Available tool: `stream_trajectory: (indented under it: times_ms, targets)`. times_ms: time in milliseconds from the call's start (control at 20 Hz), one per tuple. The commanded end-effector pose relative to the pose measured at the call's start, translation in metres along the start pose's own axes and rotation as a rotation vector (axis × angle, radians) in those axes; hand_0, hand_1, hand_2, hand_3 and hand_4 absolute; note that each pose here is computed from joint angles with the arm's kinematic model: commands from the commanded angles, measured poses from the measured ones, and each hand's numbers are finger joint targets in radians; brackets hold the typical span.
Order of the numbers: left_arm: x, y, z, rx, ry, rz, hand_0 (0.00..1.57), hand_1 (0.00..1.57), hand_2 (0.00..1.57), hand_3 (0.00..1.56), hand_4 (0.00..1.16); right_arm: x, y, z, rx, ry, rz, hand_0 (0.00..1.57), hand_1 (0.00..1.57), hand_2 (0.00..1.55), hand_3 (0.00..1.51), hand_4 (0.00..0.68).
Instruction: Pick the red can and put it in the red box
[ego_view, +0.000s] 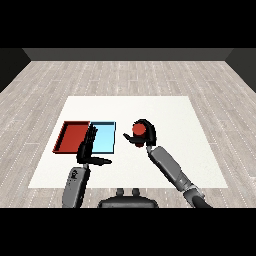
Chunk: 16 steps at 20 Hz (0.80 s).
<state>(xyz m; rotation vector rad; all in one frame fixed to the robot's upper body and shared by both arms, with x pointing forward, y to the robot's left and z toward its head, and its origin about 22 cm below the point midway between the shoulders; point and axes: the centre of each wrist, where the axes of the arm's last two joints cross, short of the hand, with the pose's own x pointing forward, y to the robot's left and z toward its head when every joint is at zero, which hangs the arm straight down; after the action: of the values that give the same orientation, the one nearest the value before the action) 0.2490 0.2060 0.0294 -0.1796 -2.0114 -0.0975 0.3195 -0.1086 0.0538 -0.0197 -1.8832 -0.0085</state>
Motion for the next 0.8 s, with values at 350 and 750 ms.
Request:
stream_trajectory:
  times_ms: [350, 750]
  targets:
    - [0.025, -0.050, -0.0255, -0.142, 0.061, 0.024, 0.00, 0.00, 0.00, 0.00, 0.00, 0.039, 0.009, -0.001, 0.038, -0.155, -0.057, 1.57, 1.57, 1.46, 1.40, 0.636]
    - [0.004, -0.080, -0.0338, -0.192, 0.111, 0.057, 0.00, 0.00, 0.00, 0.00, 0.00, 0.046, -0.019, 0.022, 0.023, -0.201, -0.058, 1.57, 1.57, 1.48, 1.42, 0.633]
